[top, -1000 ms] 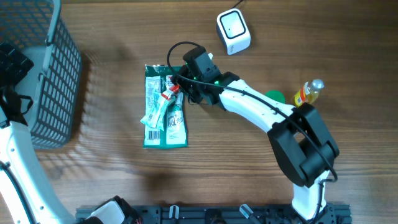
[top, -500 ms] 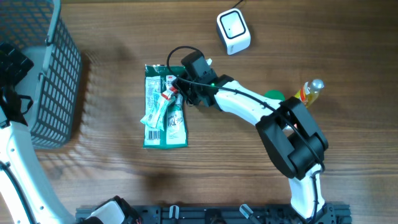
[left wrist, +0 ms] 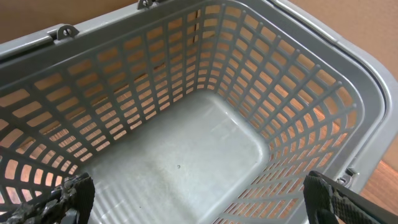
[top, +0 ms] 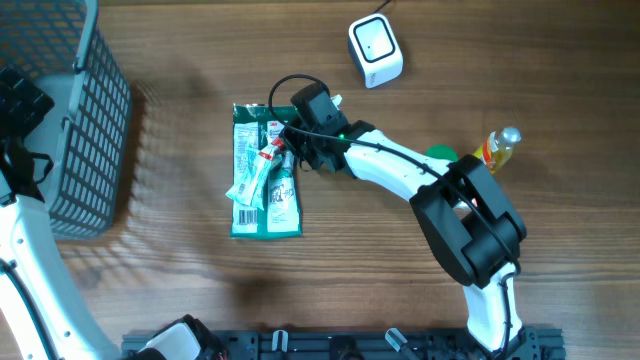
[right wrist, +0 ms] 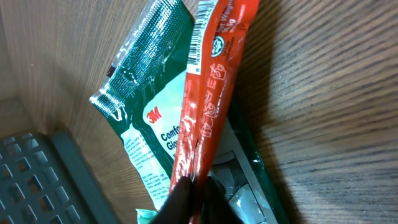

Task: Scan the item barcode
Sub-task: 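Move the right gripper to the red stick packet and grasp it, then lift the red stick packet with the right gripper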

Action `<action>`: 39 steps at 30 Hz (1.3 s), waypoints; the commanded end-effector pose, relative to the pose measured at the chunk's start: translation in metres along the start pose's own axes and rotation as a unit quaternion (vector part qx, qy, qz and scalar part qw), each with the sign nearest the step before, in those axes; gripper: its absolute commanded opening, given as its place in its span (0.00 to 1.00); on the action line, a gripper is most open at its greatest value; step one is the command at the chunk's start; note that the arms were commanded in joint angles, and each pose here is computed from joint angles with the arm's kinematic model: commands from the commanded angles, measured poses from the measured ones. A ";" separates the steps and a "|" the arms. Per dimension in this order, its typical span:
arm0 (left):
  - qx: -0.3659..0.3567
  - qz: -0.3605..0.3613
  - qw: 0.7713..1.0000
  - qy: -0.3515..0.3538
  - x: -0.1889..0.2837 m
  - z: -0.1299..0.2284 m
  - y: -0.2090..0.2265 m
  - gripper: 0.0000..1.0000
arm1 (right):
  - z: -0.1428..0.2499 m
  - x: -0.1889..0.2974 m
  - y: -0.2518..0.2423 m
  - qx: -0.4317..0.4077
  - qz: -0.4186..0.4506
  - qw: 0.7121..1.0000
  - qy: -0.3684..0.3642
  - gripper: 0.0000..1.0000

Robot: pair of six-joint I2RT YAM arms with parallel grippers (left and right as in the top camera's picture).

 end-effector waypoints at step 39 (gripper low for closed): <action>-0.007 0.001 1.000 -0.004 0.002 -0.003 0.001 1.00 | 0.036 0.121 -0.051 0.655 -0.002 0.715 0.244 0.04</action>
Point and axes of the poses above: each gripper's point midway between its finger pads, its own x axis back along the fingers, its own y axis along the line the jaws close on, z = x × y, the point moved 4 cm from there along x, back along the fingers, and after that the axes turned 8 degrees about -x, right-handed, at the moved point
